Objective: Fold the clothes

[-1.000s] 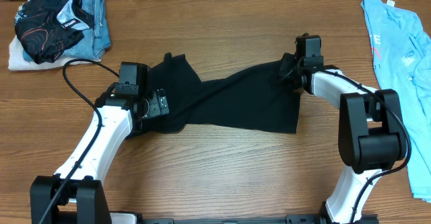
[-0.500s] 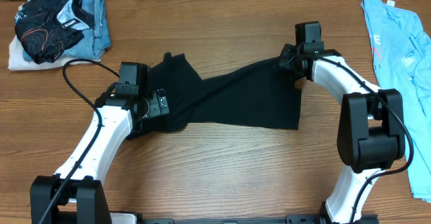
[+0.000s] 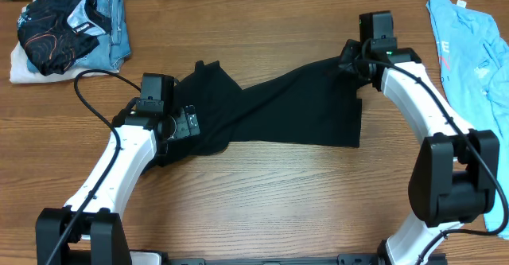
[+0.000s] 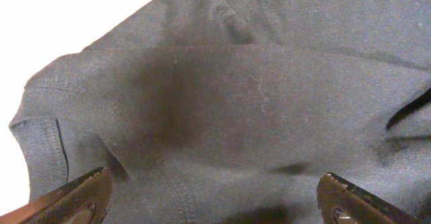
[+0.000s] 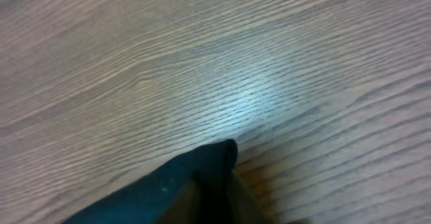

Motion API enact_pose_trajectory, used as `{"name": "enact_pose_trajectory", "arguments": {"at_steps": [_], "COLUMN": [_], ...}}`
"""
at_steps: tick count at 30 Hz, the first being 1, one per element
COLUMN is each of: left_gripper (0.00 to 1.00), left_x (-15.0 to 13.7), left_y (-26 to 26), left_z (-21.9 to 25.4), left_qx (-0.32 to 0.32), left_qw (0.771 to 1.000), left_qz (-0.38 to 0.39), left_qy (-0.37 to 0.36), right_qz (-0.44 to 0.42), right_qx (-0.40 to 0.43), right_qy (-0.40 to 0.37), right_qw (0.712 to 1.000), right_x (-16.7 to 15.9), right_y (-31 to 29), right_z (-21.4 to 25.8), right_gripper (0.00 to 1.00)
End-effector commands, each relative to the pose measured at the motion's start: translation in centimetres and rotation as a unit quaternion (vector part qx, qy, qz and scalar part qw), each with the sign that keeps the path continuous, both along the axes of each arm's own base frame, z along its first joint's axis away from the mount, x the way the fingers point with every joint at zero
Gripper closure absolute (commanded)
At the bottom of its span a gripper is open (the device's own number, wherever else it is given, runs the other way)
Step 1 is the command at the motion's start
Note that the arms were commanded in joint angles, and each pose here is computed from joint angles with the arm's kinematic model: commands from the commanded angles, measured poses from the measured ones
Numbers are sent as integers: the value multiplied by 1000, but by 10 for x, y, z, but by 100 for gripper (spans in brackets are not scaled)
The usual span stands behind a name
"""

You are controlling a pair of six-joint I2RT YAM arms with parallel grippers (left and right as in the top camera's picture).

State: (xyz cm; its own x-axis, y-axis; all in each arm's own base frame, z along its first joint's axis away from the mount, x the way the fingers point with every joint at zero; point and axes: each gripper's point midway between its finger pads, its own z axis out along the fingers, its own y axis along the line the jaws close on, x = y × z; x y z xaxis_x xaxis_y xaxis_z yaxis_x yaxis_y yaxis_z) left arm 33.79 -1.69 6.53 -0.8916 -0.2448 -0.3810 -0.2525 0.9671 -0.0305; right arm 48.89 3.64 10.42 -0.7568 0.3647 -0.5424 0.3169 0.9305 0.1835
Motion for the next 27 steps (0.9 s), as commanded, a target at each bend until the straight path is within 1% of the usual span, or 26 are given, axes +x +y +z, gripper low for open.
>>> {"name": "enact_pose_trajectory", "arguments": {"at_steps": [1,7,9,10,11,12,14,16,22,27], "left_gripper": [0,0,0,0,0,0,0,0,0,0], "left_x": [-2,-1,-1,-1,-1,-1,-1,-1,-1,-3], "left_y": [-2,-2,-2,-1,-1,-1,-1,-1,-2,-1], "left_z": [-4,-3,-3,-3,-3,-3,-3,-3,-3,-4], "left_qx": [-5,-5,-5,-5,-5,-5,-6,-6,-6,-5], "left_qw": [1000,1000,1000,1000,1000,1000,1000,1000,1000,1000], "left_qz": [6,6,6,6,6,6,6,6,6,6], "left_qy": [4,2,2,2,2,2,2,2,2,6], "right_qz": [-8,-8,-8,-8,-8,-8,-8,-7,16,20], "right_qx": [-7,-7,-8,-8,-8,-8,-8,-6,26,32], "right_qy": [-14,-6,-4,-3,-2,-2,-5,-14,-28,-20], "right_qw": [1000,1000,1000,1000,1000,1000,1000,1000,999,999], "right_x": [1,-2,-3,-3,-3,-4,-3,2,26,35], "right_y": [-3,-3,-3,-3,-4,-4,-4,-3,13,17], "right_z": [18,16,15,15,14,13,9,-2,-36,-70], "right_gripper": [81,82,88,89,87,76,61,56,49,48]}}
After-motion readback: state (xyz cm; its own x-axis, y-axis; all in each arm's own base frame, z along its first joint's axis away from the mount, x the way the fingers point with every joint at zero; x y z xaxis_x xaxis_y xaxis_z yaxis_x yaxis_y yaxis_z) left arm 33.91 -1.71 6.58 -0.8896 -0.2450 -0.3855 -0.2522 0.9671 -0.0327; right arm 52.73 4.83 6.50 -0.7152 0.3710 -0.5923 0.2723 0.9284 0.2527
